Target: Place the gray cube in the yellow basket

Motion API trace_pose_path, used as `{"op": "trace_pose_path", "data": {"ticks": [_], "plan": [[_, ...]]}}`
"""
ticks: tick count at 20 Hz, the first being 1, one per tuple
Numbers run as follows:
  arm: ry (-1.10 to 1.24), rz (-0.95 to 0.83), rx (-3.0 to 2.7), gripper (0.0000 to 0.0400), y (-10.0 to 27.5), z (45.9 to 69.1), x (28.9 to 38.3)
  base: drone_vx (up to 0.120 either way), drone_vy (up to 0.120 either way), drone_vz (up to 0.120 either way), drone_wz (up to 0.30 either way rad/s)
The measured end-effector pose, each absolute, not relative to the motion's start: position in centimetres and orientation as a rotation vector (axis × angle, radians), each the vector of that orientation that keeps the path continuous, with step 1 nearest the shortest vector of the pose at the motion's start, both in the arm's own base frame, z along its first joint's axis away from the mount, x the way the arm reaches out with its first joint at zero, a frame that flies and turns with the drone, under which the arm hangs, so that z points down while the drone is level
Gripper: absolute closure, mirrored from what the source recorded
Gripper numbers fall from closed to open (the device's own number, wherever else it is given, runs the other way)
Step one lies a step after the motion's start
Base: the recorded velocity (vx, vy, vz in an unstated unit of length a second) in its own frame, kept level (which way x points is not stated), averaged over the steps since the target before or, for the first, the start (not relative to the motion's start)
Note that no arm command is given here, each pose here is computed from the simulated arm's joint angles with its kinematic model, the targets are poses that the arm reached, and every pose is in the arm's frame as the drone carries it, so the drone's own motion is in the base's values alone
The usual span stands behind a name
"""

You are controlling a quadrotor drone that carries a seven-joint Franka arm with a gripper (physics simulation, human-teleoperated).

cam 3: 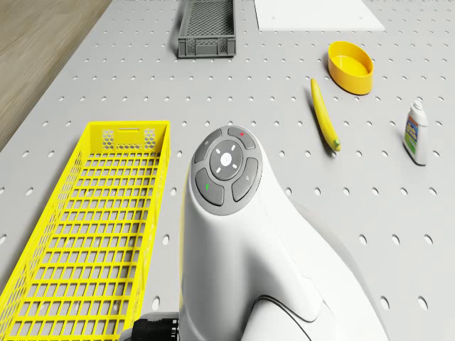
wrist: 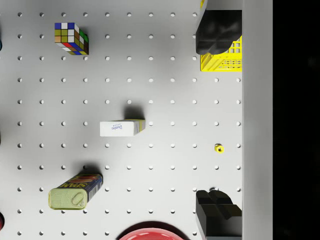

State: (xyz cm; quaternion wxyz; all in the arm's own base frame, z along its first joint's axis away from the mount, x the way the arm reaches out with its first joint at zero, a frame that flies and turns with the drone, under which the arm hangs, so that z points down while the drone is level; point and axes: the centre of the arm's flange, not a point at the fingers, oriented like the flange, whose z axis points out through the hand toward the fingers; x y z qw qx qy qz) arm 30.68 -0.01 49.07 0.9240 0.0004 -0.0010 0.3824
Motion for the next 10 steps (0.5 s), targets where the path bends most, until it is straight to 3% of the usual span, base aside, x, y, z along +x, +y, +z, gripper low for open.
{"op": "trace_pose_path", "data": {"ticks": [10], "plan": [[-0.002, 0.785, 0.001, 0.0000, -0.01, 49.07, 30.68, 0.120, 0.000, 0.000, 0.000]]}}
